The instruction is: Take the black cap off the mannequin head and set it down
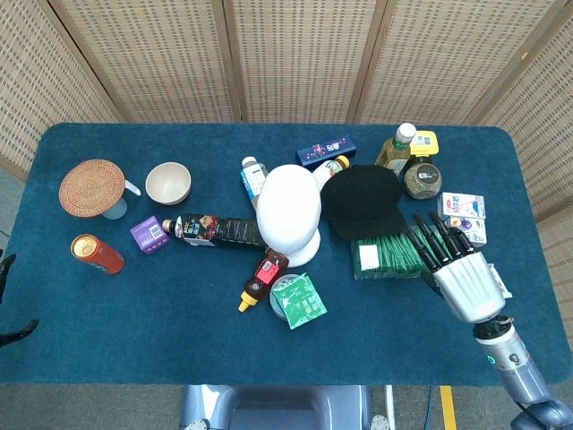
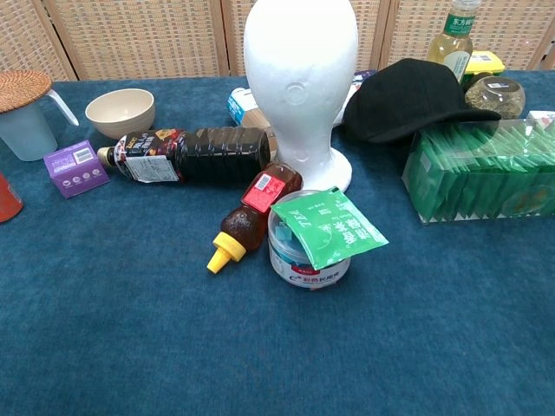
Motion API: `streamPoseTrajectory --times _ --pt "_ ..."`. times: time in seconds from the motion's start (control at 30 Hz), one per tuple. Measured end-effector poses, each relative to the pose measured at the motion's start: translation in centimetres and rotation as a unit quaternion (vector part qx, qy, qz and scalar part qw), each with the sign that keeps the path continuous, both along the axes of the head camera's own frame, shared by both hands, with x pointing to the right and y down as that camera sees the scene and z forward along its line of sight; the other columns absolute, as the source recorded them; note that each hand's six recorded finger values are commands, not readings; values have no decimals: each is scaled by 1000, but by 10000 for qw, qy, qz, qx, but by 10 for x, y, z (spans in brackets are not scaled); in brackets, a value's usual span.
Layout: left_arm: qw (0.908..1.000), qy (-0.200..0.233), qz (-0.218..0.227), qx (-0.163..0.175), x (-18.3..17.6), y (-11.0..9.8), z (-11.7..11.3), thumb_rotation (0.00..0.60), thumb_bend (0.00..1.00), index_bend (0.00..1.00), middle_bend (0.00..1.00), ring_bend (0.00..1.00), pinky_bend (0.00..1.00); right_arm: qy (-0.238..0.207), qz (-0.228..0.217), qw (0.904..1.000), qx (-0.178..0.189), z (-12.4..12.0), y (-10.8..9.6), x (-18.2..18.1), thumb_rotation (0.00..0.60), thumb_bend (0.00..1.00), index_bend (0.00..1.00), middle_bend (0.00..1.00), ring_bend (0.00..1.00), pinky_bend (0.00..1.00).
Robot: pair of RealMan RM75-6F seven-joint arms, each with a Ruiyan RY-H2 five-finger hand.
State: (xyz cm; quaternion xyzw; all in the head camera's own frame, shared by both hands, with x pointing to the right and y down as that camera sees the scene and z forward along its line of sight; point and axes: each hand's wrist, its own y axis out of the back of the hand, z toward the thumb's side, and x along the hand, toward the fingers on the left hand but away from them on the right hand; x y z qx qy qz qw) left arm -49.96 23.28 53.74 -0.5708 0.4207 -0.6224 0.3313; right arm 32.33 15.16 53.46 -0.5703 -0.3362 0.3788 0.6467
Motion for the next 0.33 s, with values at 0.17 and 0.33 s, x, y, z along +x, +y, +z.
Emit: streamPoseTrajectory --times 0.17,0.33 --pt "9999 22 107 44 2 1 -3 600 95 0 0 0 71 14 632 9964 -559 -2 23 36 600 0 9 36 56 278" --pt "9998 27 155 153 2 2 -7 600 94 0 0 0 71 25 1227 9866 -1078 -1 47 61 600 0 10 21 26 229"
